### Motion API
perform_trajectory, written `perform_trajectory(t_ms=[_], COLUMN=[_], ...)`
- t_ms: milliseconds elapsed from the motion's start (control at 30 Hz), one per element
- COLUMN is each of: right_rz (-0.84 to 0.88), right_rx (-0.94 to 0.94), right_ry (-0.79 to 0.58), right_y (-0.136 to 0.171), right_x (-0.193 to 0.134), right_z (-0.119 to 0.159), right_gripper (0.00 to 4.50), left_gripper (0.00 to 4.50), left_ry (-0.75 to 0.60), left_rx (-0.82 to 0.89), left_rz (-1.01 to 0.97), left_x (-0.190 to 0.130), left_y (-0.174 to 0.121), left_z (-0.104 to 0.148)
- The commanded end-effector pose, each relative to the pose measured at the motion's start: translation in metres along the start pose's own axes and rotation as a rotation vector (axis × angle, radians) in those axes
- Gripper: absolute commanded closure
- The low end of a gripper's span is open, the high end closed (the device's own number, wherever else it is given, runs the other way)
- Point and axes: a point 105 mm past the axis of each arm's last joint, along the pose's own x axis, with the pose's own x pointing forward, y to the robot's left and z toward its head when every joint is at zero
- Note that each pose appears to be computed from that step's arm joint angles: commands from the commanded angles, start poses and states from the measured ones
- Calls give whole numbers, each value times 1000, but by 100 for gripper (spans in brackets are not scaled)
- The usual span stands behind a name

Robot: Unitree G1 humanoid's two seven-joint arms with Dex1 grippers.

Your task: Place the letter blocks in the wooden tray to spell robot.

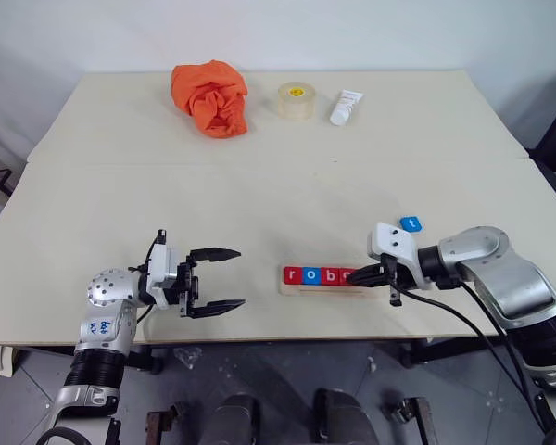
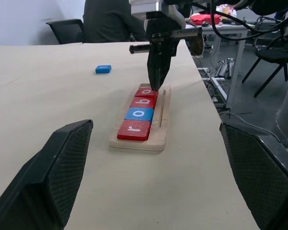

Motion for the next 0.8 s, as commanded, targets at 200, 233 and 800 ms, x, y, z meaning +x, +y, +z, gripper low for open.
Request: perform_trajectory(t_ms=[200,233,800], right_rz=[-29,-34,-426], right_rx=[-44,-42,195], right_ry=[-48,-54,-187], right_y=[-3,-3,-34], right_x=[-9,-10,-111], right_z=[17,18,-37], right_gripper=[447,447,32], left_gripper=[0,0,0], left_ry=[-6,-7,-6], left_rx=[38,38,28], left_rz=[2,2,-19], left_x=[-1,-1,-1], left_y=[2,2,3], left_z=[7,7,5])
